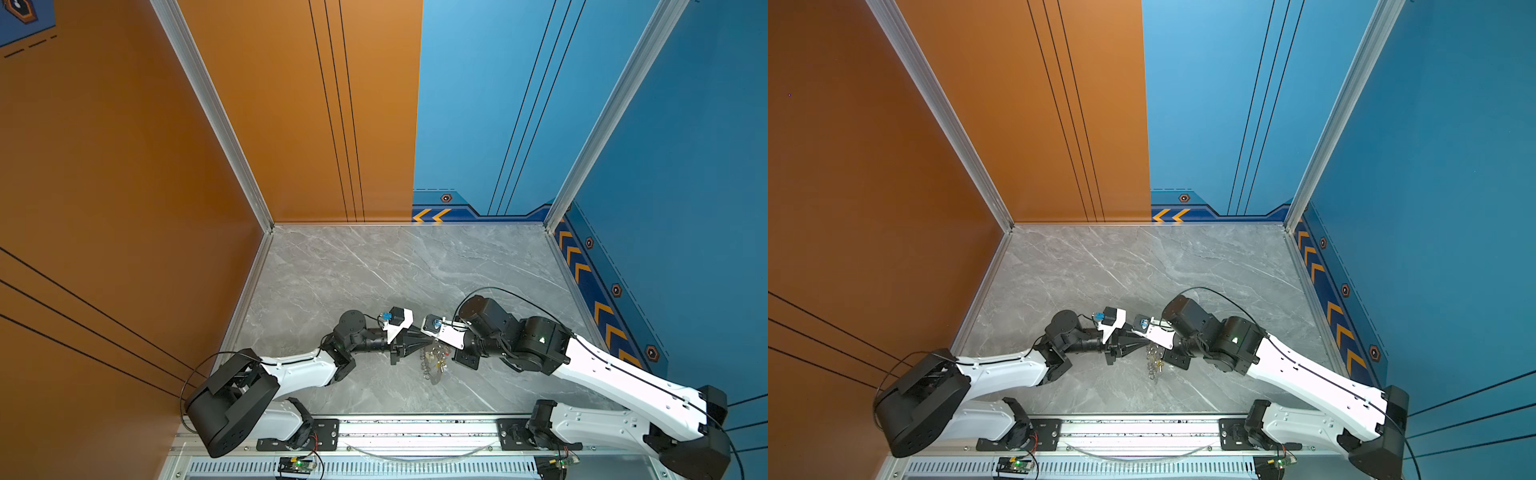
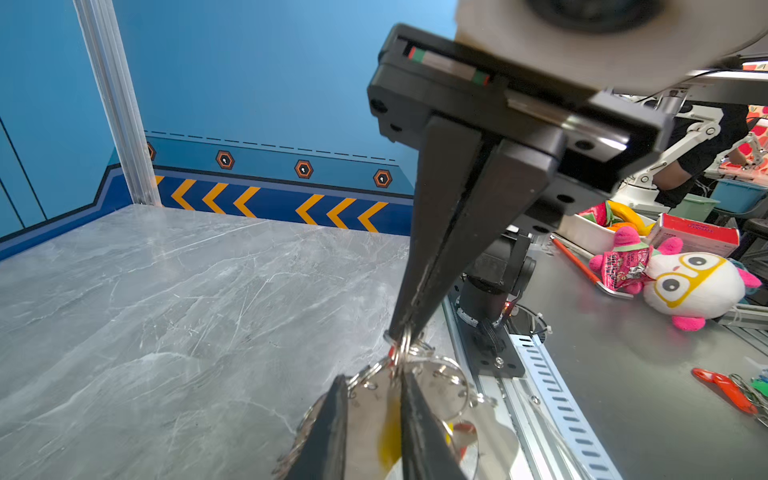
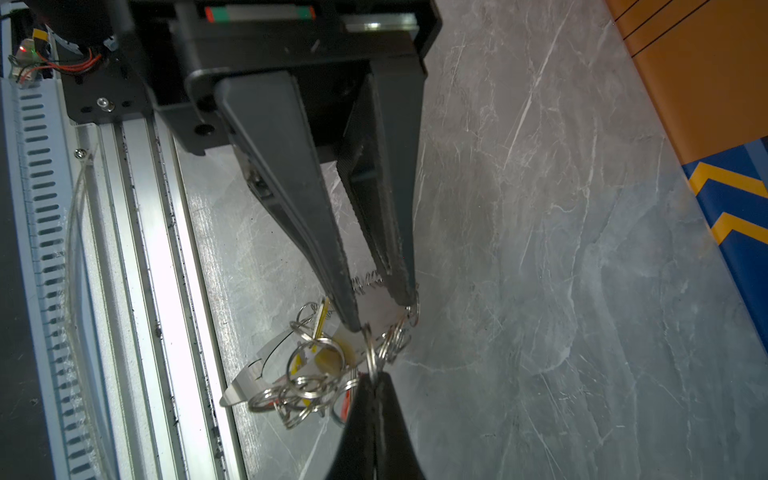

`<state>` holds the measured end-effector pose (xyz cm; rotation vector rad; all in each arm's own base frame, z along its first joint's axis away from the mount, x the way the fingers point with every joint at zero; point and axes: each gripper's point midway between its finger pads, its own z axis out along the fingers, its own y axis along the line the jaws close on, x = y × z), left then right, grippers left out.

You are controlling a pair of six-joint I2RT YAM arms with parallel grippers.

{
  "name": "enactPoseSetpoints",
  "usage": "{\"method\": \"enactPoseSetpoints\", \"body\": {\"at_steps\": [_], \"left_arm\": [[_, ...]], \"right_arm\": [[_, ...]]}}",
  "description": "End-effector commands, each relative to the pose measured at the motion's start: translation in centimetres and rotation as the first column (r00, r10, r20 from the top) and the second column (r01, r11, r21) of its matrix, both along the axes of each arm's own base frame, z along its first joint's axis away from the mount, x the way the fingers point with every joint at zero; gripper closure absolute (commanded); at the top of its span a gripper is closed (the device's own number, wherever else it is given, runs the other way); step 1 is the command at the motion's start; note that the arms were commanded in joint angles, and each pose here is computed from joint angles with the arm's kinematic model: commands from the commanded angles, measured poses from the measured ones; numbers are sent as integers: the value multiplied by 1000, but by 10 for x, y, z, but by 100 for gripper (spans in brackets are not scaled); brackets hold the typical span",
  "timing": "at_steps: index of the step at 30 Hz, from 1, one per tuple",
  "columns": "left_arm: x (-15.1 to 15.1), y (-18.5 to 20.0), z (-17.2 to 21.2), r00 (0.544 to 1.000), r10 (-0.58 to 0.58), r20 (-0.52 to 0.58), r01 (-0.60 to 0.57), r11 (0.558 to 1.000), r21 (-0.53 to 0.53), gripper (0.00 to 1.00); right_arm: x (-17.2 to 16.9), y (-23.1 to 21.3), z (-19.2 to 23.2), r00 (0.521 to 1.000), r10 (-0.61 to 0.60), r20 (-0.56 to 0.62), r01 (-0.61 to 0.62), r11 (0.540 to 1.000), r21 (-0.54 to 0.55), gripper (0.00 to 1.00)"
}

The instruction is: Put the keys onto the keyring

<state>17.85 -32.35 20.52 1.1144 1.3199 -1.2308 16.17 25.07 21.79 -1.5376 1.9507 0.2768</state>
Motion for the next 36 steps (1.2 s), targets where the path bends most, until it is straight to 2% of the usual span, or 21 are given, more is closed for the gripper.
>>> {"method": "enactPoseSetpoints", "body": {"at_steps": [1,13,20,24,30,36], "left_arm": [[12,-2,-4,999,36,8,-37,998,45,76],[0,-4,1,1000,-22,-4,22,999,33,76],[15,3,1,998,67,-8,-66,997,32,79],[14,5,9,998,65,-1,-65,998,15,79],[4,-1,9,999,-12,-43,13,1000,16,79],[4,-4,8,997,-19,-74,20,1000,15,81]], "right_arm": [[-3,-4,5,999,33,2,-33,997,-68,100],[8,4,9,999,51,17,-48,988,-144,100],[13,-1,9,999,30,44,-22,987,-161,100],[18,-5,10,997,15,74,-1,984,-179,100],[19,-3,9,995,21,97,-2,981,-196,100],[19,6,9,994,34,106,-14,983,-182,100]]}}
